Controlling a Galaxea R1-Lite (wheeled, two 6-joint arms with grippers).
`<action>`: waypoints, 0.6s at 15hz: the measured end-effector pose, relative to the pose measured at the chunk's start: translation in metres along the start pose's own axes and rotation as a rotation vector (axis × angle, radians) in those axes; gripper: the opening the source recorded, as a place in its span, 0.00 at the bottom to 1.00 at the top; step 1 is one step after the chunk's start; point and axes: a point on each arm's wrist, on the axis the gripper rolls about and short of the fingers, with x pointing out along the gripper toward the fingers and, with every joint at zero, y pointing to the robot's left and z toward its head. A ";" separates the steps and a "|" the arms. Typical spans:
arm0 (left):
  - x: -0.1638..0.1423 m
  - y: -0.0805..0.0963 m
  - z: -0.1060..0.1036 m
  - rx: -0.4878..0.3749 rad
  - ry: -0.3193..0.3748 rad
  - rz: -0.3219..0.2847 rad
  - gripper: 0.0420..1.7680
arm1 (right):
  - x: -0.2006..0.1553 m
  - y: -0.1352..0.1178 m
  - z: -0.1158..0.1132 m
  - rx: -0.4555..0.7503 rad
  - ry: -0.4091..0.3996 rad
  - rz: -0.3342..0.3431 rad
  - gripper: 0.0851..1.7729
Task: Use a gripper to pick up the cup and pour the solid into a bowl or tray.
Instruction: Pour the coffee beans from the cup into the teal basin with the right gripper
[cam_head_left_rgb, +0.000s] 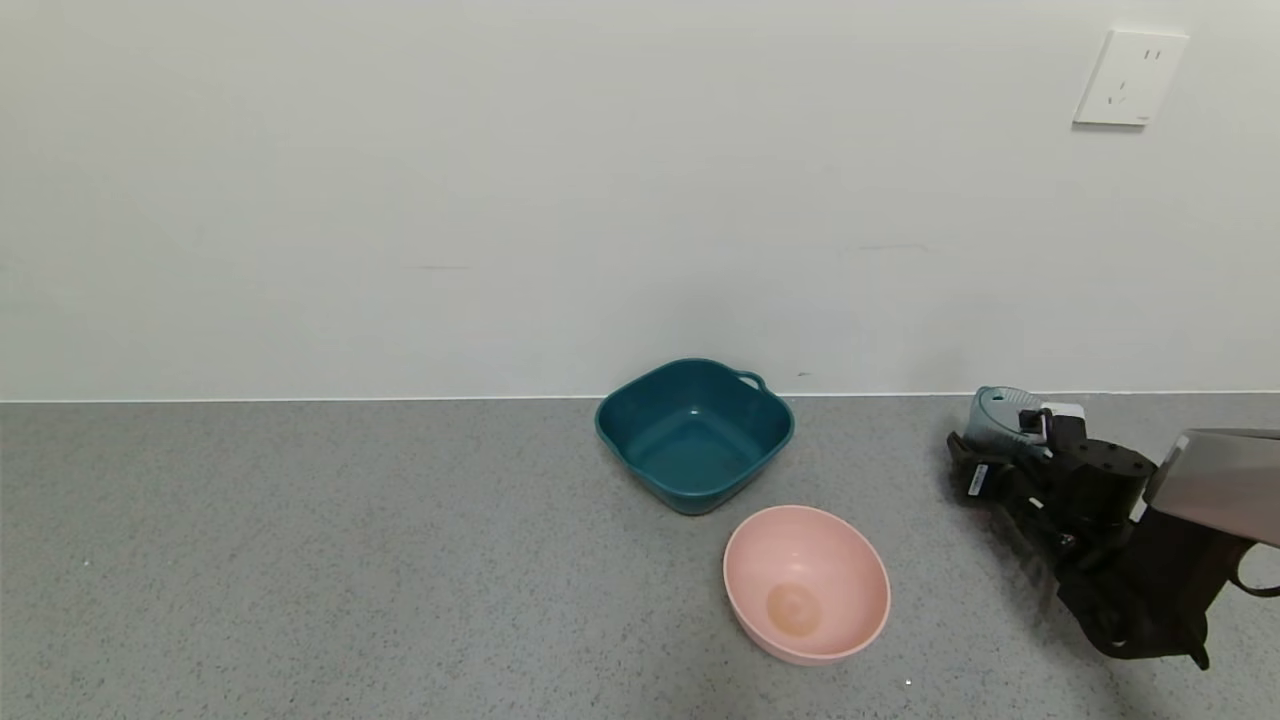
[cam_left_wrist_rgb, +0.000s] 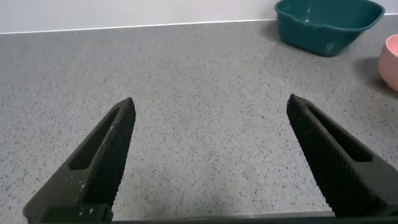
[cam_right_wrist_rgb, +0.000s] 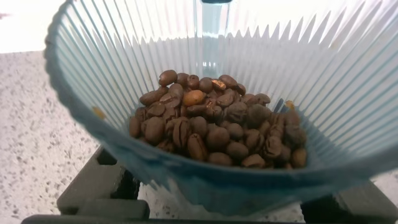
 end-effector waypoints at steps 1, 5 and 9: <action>0.000 0.000 0.000 0.000 0.000 0.000 0.99 | -0.001 0.000 0.002 -0.001 0.004 0.003 0.76; 0.000 0.000 0.000 0.000 0.000 0.000 0.99 | -0.002 0.003 0.022 -0.025 0.057 0.017 0.76; 0.000 0.000 0.000 0.000 -0.001 0.000 0.99 | 0.007 0.008 0.056 -0.089 0.042 0.026 0.76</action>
